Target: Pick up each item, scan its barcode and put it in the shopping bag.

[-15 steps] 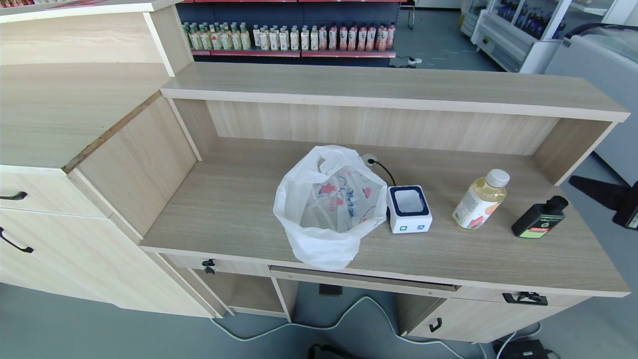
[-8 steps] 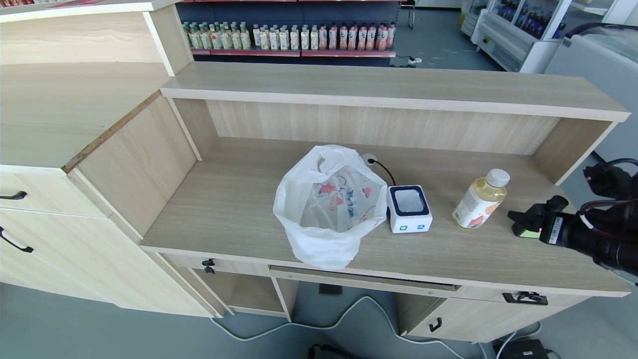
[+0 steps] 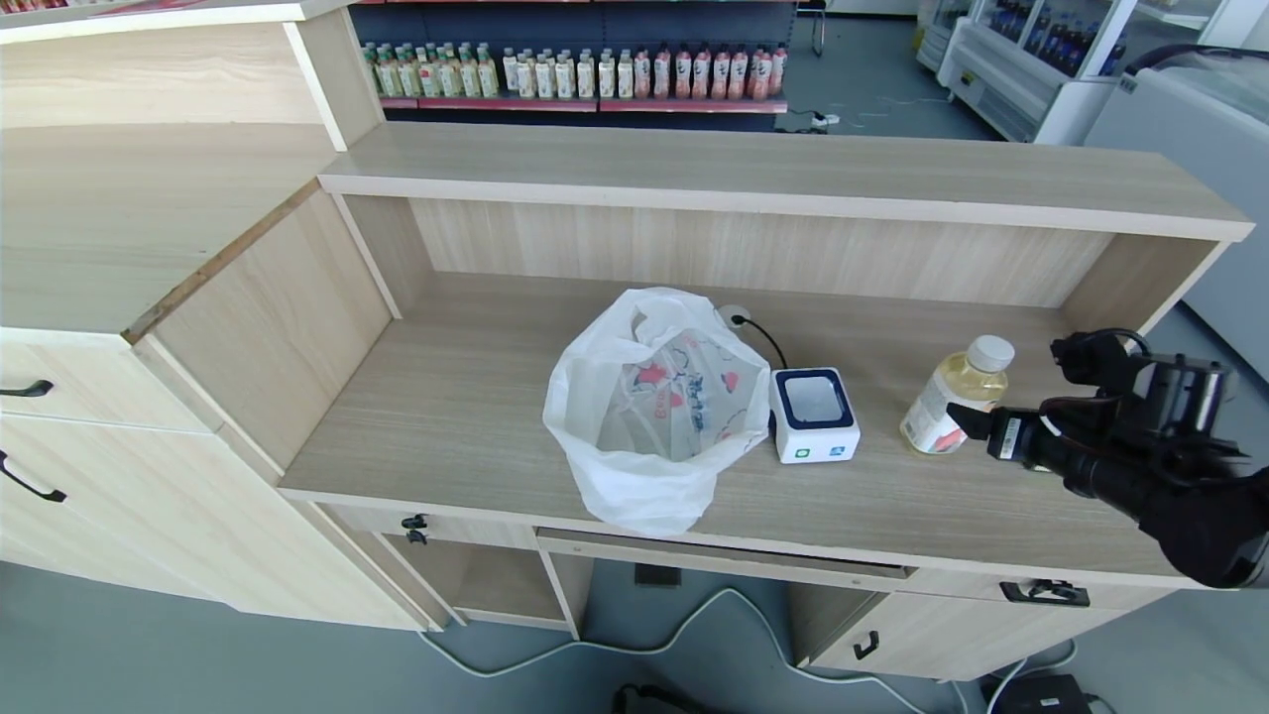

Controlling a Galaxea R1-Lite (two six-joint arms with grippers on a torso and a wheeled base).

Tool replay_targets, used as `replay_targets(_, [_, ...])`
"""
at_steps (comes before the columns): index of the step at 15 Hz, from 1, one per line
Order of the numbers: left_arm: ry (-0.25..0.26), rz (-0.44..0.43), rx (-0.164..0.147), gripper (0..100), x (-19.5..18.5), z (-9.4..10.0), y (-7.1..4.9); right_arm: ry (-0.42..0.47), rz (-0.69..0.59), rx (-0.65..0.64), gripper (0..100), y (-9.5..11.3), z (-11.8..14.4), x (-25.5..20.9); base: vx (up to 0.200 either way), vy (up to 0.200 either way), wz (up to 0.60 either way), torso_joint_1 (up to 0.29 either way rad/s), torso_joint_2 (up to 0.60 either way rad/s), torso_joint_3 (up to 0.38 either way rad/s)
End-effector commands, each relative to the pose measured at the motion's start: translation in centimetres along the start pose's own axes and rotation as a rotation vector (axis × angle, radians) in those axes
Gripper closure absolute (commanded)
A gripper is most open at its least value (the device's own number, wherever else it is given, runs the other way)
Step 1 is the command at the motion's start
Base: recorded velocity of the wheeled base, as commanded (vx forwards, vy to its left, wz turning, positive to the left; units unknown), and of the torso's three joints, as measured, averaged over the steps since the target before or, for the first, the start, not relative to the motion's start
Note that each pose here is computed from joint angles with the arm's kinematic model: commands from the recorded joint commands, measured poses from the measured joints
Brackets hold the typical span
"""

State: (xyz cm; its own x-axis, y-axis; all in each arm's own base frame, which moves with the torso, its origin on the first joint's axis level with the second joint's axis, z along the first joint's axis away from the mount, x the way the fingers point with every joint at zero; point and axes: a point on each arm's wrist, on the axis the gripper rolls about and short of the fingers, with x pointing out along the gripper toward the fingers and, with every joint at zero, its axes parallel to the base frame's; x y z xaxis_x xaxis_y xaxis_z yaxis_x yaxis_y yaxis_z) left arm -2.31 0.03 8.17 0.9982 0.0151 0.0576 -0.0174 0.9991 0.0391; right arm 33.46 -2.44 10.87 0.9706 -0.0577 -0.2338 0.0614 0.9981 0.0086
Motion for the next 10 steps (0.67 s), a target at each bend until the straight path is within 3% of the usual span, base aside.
replay_targets(1, [-0.001, 0.0, 0.0, 0, 0.0, 0.0, 0.0, 0.039, 0.03, -0.016, 0, 0.8, -1.8, 2.6, 0.0, 0.0, 0.0, 0.0, 0.0, 0.0])
replay_targets(5, [-0.001, 0.0, 0.0, 0, 0.0, 0.0, 0.0, 0.06, 0.067, -0.025, 0, 2.2, -2.9, 3.7, 0.0, 0.0, 0.0, 0.0, 0.0, 0.0])
replay_targets(10, [-0.001, 0.0, 0.0, 0, 0.0, 0.0, 0.0, -0.009, 0.058, -0.031, 0, 2.9, -2.2, 5.9, 0.0, 0.0, 0.0, 0.0, 0.0, 0.0])
